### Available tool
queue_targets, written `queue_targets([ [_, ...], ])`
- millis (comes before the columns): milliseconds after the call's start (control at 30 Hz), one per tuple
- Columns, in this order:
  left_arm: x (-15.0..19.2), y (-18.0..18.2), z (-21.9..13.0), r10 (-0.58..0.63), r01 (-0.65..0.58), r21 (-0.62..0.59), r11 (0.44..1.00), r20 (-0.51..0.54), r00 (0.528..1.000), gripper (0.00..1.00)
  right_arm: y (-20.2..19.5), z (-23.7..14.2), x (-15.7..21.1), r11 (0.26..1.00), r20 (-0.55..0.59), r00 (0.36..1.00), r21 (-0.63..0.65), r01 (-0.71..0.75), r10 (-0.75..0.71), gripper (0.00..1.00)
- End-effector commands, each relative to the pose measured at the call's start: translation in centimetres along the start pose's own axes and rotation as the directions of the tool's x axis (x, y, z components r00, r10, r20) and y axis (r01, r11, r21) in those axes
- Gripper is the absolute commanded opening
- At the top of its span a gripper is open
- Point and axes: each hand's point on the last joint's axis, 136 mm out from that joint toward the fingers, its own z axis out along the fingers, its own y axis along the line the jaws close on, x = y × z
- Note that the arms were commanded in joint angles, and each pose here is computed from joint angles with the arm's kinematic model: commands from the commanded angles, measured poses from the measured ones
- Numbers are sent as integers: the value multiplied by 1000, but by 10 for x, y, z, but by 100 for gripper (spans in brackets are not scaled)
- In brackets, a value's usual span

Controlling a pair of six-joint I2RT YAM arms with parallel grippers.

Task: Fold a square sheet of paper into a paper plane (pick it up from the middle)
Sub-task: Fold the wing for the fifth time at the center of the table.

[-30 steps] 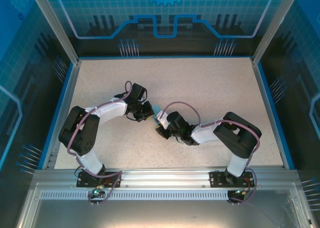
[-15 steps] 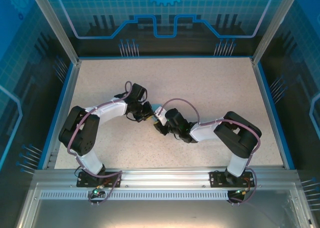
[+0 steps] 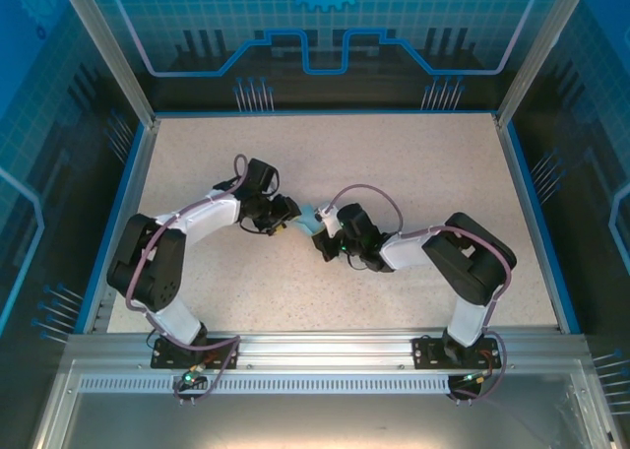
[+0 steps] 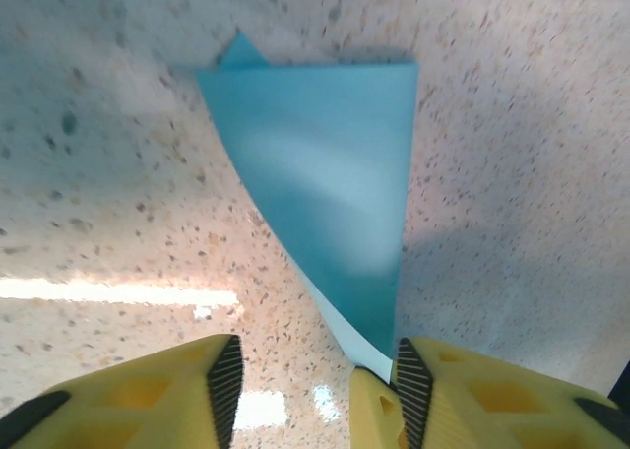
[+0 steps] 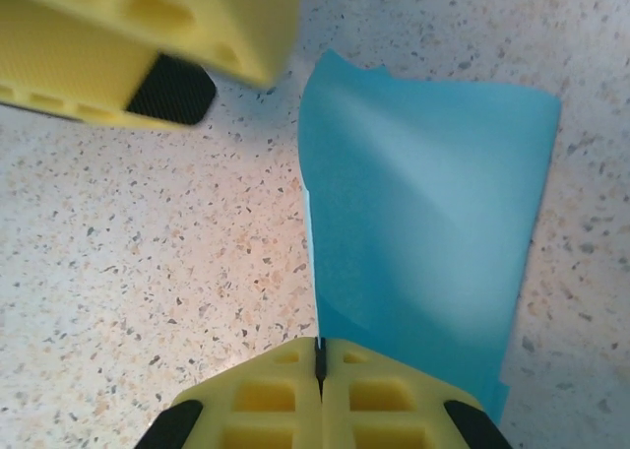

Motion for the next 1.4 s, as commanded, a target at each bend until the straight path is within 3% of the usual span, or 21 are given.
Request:
queue_targets([
  [0,-11,0,-21,6,-7,7,1000,54,999,55,7,5,2,984,-44,990,-112,-140,135,0],
  [167,-15,4,-30,20,-21,12,1000,93,995,62,5,6,-5,943,-66,960,-184,-279,271,0],
  [567,-4,3,-14,59,-65,79,995,68,996,63,-7,3,-28,836,-88,877,-273,-477,472,0],
  [1133,6,-16,15,144,-145,114,983,20,989,49,-55,7,-3,691,-80,714,-201,-695,695,0],
  [1367,8,-23,23,167,-165,127,978,2,986,47,-55,8,1,681,-98,705,-195,-706,702,0],
])
